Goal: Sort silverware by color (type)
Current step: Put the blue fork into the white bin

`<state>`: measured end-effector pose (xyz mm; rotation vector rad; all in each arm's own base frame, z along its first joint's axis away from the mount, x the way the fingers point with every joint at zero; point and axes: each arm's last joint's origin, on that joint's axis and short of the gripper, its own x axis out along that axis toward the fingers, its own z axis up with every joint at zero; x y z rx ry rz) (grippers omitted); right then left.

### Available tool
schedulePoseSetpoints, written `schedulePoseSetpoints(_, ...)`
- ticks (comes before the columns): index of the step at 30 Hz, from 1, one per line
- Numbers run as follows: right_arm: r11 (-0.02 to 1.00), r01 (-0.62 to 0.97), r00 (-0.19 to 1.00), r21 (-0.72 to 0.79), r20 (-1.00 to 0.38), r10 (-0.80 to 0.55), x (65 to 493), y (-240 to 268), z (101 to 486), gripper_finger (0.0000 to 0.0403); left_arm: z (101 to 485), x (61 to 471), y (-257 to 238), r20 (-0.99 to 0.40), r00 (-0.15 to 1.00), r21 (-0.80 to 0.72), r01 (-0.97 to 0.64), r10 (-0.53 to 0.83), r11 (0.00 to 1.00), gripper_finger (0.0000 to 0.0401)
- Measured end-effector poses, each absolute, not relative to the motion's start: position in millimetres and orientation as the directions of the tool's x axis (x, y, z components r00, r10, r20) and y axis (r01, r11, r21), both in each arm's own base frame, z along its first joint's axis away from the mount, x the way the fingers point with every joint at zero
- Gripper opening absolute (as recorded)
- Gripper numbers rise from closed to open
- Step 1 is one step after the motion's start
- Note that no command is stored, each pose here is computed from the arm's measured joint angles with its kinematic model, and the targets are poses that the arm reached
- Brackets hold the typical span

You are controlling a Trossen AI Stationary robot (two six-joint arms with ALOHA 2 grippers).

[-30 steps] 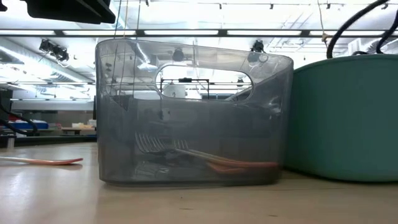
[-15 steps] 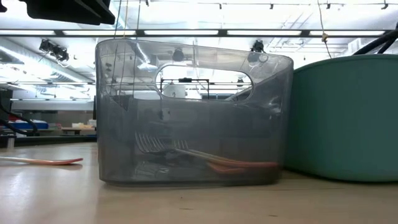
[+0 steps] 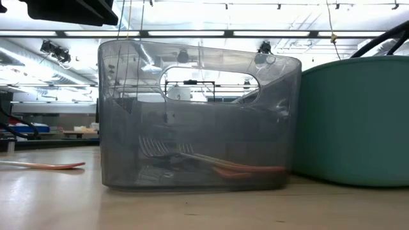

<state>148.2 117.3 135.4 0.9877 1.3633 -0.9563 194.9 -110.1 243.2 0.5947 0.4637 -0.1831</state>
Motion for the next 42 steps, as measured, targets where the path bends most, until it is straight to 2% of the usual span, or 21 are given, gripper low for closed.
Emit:
schedulePoseSetpoints(14, 0.318, 0.946, 0.048, 0.067, -0.997, 0.068, 145, 115, 148, 0.004, 243, 195, -110, -0.47, 0.882, 0.496, 0.296, -0.034, 0.816, 0.0118)
schedulePoseSetpoints(19, 0.316, 0.946, 0.056, 0.067, -0.998, 0.043, 146, 115, 146, 0.004, 243, 195, -110, -0.47, 0.882, 0.496, 0.296, -0.035, 0.816, 0.0118)
schedulePoseSetpoints(26, 0.307, 0.94, 0.153, 0.146, -0.988, 0.0, 152, 116, 147, 0.004, 243, 195, -110, -0.473, 0.88, 0.493, 0.296, -0.034, 0.818, 0.0118)
schedulePoseSetpoints(42, 0.309, 0.933, 0.208, 0.183, -0.977, -0.05, 154, 115, 147, 0.0049, 243, 195, -110, -0.475, 0.879, 0.491, 0.297, -0.033, 0.819, 0.0118)
